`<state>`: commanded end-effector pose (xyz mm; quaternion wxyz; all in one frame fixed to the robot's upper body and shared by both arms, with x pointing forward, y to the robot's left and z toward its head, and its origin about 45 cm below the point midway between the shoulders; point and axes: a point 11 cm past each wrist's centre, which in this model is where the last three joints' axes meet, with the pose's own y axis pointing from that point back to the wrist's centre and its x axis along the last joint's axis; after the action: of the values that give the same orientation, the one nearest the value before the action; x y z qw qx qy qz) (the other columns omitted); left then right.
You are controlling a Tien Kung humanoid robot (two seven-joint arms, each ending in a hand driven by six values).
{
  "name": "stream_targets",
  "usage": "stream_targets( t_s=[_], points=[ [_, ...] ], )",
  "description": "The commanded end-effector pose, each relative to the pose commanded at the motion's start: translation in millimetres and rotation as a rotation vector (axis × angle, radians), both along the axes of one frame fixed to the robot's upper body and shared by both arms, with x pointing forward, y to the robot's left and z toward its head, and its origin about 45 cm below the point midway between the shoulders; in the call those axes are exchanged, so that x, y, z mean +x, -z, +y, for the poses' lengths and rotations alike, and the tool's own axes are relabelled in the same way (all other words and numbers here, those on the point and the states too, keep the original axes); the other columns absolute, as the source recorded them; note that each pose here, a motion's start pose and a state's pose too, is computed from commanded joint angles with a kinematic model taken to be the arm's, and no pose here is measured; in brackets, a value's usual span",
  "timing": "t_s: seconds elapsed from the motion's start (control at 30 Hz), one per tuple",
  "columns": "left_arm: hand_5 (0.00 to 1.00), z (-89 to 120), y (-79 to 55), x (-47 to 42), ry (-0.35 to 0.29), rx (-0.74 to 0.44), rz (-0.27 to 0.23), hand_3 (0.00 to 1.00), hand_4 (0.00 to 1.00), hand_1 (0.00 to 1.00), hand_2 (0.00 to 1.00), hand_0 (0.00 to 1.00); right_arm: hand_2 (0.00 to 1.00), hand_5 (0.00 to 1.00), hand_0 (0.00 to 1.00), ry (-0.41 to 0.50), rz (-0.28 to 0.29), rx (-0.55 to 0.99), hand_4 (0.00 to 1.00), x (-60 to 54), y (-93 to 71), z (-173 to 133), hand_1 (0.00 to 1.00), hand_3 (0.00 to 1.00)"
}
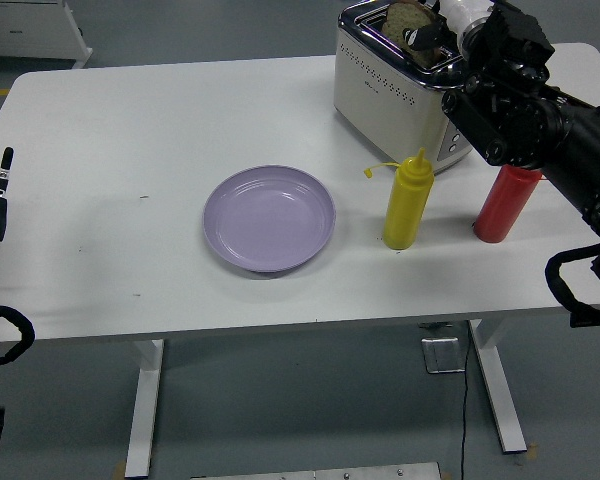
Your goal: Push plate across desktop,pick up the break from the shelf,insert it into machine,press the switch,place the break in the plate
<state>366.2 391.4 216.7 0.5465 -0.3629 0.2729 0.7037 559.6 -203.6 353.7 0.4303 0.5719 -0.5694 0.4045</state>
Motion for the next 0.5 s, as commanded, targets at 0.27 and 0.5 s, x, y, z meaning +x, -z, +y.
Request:
stream_targets(
  t_s=[0.27,0.5],
  points=[
    [0.998,-0.6,0.1,0.3,0.001,0.0,0.0,0.793,0.656,0.915,0.908,0.854,0.479,0.173,0.312,-0.055,0.003,-0.026,0.631,-0.9,1.5,9.0,0.396,0.567],
    [0.998,-0.6,0.6,0.2,0.001,0.0,0.002,0.793,0.656,0.915,0.908,0.854,0.467,0.146,0.278,-0.082,-0.019,-0.073,0.584,-1.3,-1.1,13.7,0.377,0.522]
  ],
)
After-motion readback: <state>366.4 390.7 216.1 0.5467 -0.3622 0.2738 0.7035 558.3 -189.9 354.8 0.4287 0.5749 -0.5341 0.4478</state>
